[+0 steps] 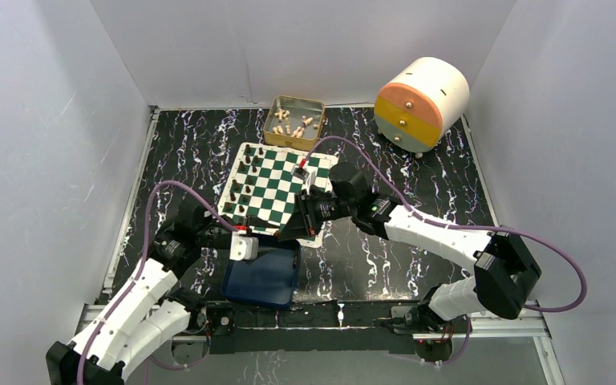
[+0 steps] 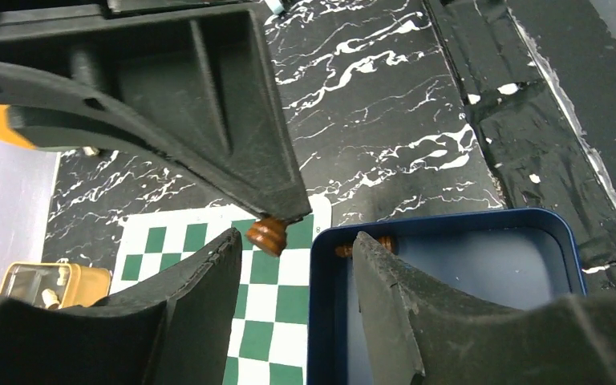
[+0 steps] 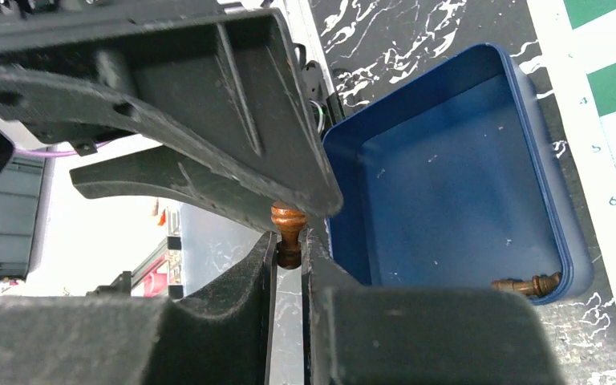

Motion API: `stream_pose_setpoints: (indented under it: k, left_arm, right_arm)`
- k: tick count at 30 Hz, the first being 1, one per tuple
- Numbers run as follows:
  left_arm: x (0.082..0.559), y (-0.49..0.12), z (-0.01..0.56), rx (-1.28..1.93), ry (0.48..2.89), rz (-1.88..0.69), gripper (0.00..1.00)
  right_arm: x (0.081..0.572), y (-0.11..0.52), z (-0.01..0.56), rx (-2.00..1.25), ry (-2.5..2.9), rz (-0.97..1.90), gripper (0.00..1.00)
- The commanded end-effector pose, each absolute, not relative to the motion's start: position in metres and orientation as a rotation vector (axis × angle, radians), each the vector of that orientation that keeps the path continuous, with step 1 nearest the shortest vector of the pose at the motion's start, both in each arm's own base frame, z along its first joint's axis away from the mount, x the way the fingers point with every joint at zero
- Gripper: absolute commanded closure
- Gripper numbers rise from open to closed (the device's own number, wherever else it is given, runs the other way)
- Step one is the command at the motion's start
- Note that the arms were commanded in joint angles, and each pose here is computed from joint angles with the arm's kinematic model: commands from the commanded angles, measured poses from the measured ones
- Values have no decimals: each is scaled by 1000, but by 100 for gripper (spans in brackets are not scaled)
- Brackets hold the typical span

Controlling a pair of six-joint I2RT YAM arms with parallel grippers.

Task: Set up the chess pieces on the board
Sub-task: Place the chess piece on the chessboard.

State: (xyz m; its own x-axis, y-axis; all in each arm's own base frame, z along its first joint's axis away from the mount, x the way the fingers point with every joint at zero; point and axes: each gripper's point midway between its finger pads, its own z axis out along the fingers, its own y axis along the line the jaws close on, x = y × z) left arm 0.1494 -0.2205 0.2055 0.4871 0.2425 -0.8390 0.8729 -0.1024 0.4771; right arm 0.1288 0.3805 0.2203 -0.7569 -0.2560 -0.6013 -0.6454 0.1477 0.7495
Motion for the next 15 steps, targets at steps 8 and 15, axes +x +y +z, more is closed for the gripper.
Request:
stream_pose_setpoints:
  k: [8,15]
  left_arm:
    - [144,-229,216,1709,916,-683,61]
    - [146,-227,218,1676,985,-694,84]
  right_arm:
    - [130,391,253,-909,1980,1724,87]
    - [140,390,255,-867,1990,1661,85]
